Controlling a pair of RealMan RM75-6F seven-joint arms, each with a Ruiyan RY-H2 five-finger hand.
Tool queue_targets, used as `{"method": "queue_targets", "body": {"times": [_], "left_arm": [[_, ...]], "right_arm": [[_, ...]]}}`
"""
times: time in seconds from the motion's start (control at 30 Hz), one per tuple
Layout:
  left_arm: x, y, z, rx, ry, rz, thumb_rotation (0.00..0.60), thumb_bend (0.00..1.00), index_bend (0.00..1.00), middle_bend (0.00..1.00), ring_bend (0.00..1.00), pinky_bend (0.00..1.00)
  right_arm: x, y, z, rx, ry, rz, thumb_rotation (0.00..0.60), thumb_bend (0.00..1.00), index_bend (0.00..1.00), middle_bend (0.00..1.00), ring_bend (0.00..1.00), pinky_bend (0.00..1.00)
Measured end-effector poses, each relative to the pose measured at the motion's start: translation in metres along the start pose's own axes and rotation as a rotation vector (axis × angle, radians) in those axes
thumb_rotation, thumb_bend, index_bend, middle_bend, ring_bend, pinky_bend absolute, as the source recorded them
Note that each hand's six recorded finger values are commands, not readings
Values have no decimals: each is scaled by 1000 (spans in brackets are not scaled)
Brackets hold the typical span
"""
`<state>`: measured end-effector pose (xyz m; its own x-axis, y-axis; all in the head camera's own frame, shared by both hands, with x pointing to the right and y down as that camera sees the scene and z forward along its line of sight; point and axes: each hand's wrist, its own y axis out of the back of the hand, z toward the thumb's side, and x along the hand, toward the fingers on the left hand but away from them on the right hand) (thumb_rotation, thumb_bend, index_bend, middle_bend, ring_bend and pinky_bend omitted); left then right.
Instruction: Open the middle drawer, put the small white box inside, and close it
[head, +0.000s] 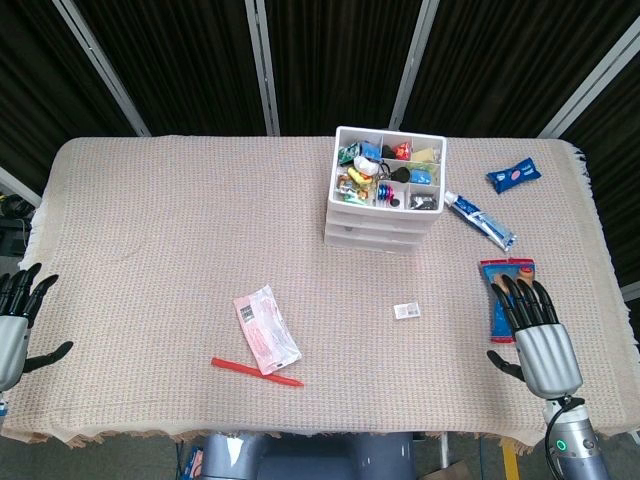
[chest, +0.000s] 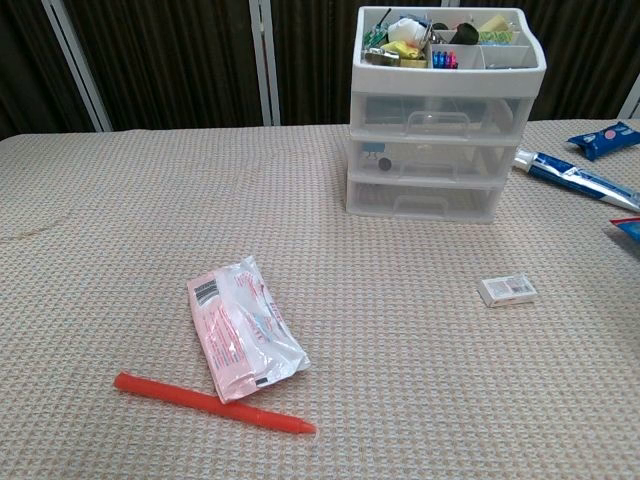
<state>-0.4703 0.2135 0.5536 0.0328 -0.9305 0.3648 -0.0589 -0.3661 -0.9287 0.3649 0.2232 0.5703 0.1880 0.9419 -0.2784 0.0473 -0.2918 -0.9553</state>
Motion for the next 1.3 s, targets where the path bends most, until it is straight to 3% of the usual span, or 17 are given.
{"method": "queue_targets", "body": {"times": [1.07,1.13,1.17,1.23,1.3], "left_arm": [[-1,2,1,-10,-7,6,600,60,111,0,0,0],[-1,2,1,-11,-4,9,600,59,112,0,0,0],[-1,2,0,-12,-2,10,600,59,112,0,0,0],[-1,2,0,-13,-1,11,600,59,112,0,0,0],[-1,3,1,-14,-2,14,600,59,112,0,0,0]], "right_arm": [[1,0,1,-38,0,7,600,23,24,0,0,0],[0,1,2,-49,5,5,600,24,33,51,32,6],[0,2,3,-54,8,2,600,28,43,124,97,51],[-2,4,6,-72,16,-11,600,39,63,278,252,193],[-5,6,9,-99,21,-25,600,60,82,445,437,402]]}}
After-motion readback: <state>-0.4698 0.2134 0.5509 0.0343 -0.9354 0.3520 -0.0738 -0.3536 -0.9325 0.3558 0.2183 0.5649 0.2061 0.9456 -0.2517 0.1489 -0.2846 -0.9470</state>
